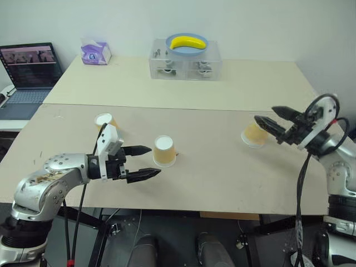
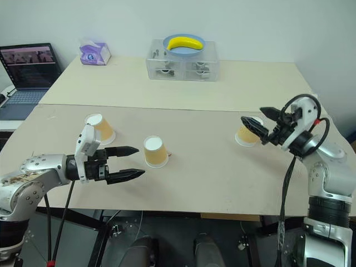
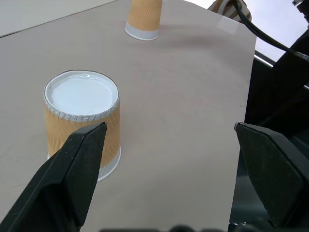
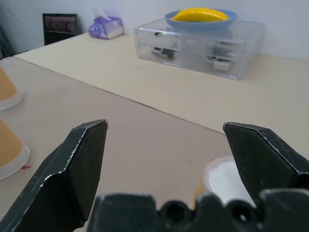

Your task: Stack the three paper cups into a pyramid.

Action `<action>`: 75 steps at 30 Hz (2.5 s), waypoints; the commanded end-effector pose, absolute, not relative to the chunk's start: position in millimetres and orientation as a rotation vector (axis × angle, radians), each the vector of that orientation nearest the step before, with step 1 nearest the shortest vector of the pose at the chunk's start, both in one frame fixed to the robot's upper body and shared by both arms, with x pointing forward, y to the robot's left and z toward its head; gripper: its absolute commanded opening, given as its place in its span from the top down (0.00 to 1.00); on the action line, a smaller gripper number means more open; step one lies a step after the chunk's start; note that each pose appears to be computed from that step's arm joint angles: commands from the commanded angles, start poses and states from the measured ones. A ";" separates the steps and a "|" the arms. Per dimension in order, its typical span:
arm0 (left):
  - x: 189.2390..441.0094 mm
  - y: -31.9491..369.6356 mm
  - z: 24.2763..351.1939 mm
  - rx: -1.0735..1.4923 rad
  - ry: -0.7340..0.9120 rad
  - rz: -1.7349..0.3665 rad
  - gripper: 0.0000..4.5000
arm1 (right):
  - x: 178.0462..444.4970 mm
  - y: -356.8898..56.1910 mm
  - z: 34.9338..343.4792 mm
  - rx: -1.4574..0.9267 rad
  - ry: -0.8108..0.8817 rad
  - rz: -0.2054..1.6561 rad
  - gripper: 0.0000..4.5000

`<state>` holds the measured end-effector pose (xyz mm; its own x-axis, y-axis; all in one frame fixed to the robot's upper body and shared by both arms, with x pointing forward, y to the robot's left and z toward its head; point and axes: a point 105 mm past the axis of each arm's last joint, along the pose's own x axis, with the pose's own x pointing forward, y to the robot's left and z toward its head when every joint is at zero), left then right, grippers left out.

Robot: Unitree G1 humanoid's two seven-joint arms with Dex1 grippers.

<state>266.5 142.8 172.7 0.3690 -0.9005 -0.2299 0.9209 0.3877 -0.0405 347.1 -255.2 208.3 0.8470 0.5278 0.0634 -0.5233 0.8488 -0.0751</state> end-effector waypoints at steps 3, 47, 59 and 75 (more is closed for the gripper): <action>263.3 139.3 179.9 0.127 0.211 -1.197 0.00 | 348.7 -277.0 211.1 -0.118 -0.097 0.465 0.01; 266.4 146.9 182.0 0.095 0.189 -1.125 0.00 | 384.3 -281.6 186.3 -0.088 -0.061 0.419 0.01; 265.7 146.2 180.9 0.093 0.201 -1.134 0.00 | 383.5 -286.7 188.6 -0.081 -0.071 0.404 0.01; 266.1 147.8 177.3 0.092 0.207 -1.128 0.00 | 376.9 -273.5 204.4 0.036 -0.141 0.490 0.01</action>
